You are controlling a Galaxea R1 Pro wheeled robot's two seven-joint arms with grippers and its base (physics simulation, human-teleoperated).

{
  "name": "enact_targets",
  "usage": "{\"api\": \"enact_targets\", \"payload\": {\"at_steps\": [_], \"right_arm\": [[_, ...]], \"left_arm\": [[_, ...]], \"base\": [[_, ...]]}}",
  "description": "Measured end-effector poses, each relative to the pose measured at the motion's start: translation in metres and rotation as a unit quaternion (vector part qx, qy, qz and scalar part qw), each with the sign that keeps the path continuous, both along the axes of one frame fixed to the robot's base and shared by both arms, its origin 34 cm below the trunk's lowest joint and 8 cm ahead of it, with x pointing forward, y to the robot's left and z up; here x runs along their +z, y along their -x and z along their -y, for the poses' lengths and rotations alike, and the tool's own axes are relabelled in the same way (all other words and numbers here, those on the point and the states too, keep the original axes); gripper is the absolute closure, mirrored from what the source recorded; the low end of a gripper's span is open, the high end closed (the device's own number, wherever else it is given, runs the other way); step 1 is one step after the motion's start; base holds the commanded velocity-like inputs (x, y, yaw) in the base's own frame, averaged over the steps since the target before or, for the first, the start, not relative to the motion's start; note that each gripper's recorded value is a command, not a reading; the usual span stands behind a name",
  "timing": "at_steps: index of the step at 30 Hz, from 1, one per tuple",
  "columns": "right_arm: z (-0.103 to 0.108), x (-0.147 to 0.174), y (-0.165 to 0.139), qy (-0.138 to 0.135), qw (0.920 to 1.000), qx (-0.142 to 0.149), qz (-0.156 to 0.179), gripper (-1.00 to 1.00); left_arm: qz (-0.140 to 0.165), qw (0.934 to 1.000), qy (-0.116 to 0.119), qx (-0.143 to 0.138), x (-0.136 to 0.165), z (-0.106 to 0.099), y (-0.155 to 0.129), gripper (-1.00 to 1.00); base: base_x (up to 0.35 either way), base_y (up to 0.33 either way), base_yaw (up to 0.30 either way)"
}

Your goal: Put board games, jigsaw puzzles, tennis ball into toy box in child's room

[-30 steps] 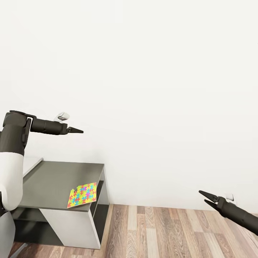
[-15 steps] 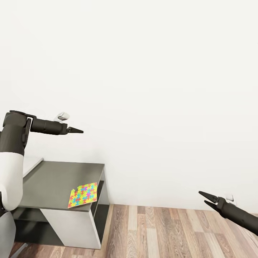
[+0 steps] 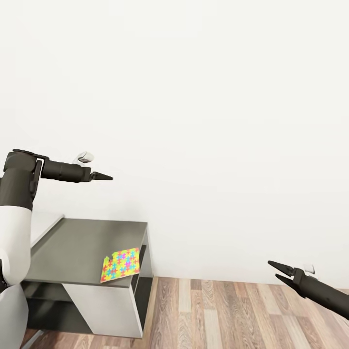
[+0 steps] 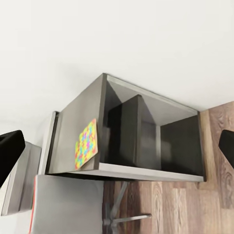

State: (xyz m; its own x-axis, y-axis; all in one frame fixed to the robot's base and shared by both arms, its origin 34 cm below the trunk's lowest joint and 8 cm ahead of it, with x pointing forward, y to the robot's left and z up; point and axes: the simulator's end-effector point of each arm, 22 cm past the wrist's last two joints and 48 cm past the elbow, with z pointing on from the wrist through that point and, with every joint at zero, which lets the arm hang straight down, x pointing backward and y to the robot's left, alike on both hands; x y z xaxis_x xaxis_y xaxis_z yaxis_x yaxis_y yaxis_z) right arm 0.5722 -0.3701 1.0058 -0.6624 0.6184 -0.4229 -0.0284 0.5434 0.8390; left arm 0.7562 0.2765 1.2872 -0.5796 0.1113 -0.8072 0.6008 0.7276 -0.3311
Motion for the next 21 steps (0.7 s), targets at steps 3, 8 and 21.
{"api": "enact_targets", "payload": {"at_steps": [3,8,21], "right_arm": [[0.001,-0.001,0.001,-0.002,1.0000,-0.001,-0.002,-1.00],[0.002,-0.004,0.001,-0.005,1.0000,-0.003,-0.005,-1.00],[-0.006,-0.056,0.000,0.011,0.9936,0.009,-0.112,-1.00]], "left_arm": [[0.000,1.0000,0.000,0.000,0.000,0.000,0.000,-1.00],[0.000,1.0000,0.000,0.000,0.000,0.000,0.000,-1.00],[0.000,1.0000,0.000,-0.001,0.000,0.001,0.000,-1.00]], "base": [[0.128,0.161,0.000],[0.109,0.067,0.000],[0.018,0.008,0.000]]}}
